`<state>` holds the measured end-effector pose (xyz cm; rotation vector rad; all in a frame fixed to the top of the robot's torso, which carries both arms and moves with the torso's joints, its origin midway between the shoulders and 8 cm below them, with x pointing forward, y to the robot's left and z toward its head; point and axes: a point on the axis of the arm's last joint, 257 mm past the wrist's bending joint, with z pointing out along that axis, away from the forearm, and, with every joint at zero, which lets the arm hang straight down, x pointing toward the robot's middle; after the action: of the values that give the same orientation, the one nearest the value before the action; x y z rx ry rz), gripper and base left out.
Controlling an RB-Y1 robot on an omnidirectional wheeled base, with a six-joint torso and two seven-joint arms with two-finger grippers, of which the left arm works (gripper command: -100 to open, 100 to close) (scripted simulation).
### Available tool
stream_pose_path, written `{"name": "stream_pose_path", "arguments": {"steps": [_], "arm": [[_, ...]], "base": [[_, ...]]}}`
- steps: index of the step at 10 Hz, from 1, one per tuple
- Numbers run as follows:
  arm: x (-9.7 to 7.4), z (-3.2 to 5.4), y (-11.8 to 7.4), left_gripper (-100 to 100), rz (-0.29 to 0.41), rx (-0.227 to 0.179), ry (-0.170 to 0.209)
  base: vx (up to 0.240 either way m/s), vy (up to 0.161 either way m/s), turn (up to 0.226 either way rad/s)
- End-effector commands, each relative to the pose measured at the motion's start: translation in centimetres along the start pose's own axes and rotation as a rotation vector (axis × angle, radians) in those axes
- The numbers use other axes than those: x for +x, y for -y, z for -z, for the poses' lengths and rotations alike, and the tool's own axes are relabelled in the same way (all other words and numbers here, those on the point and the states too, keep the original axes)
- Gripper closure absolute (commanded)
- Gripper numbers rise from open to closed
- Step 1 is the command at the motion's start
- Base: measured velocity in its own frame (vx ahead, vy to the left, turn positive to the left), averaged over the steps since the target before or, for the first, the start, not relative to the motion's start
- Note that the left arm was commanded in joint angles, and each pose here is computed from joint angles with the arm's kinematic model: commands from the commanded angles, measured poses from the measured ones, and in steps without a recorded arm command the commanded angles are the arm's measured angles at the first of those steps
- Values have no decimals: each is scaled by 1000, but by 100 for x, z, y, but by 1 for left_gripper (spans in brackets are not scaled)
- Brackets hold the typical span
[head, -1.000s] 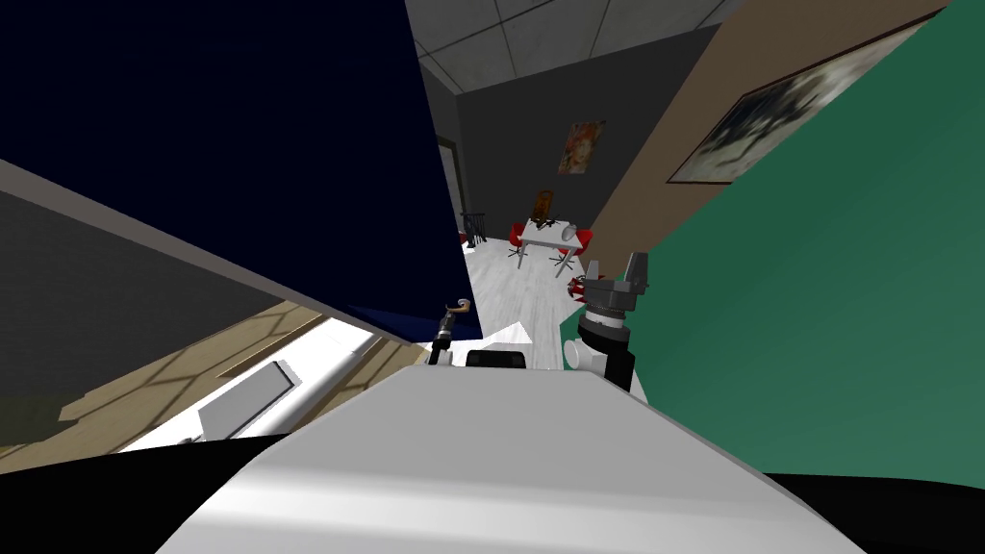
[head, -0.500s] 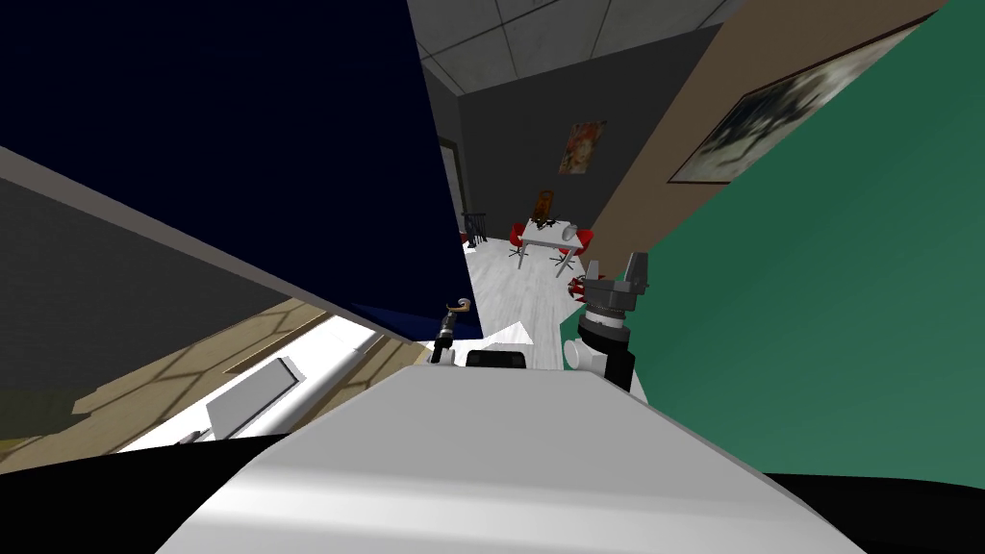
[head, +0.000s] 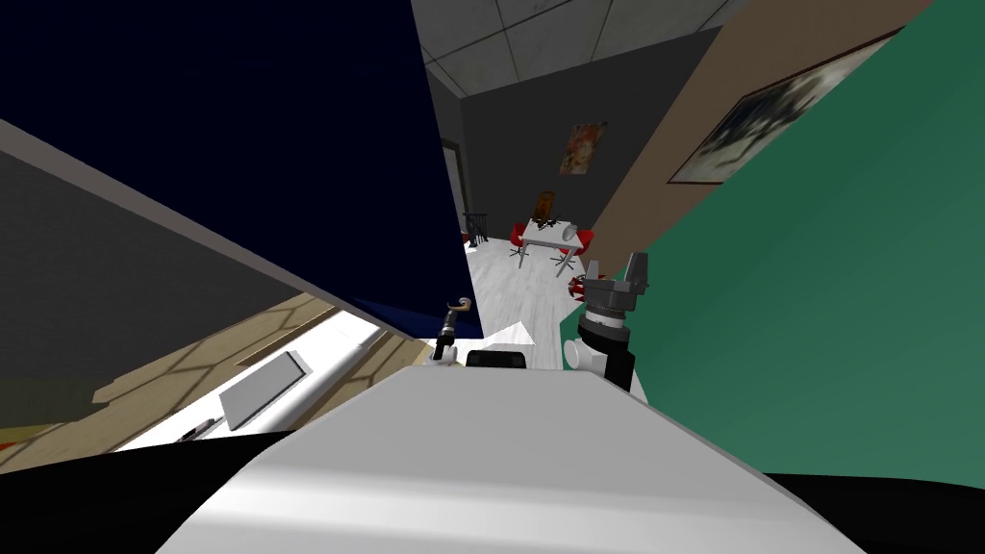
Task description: Push the door open
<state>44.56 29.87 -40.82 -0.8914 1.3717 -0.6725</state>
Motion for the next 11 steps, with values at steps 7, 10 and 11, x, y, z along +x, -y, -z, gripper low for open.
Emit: {"name": "stream_pose_path", "arguments": {"steps": [7,10,11], "arm": [[157,-140,254,-100,215,28,8],[233,-180,318,-100,317,27,8],[270,-197,348,-100,363,27,8]], "base": [[-52,-3,13],[-40,-5,7],[-43,-17,14]]}}
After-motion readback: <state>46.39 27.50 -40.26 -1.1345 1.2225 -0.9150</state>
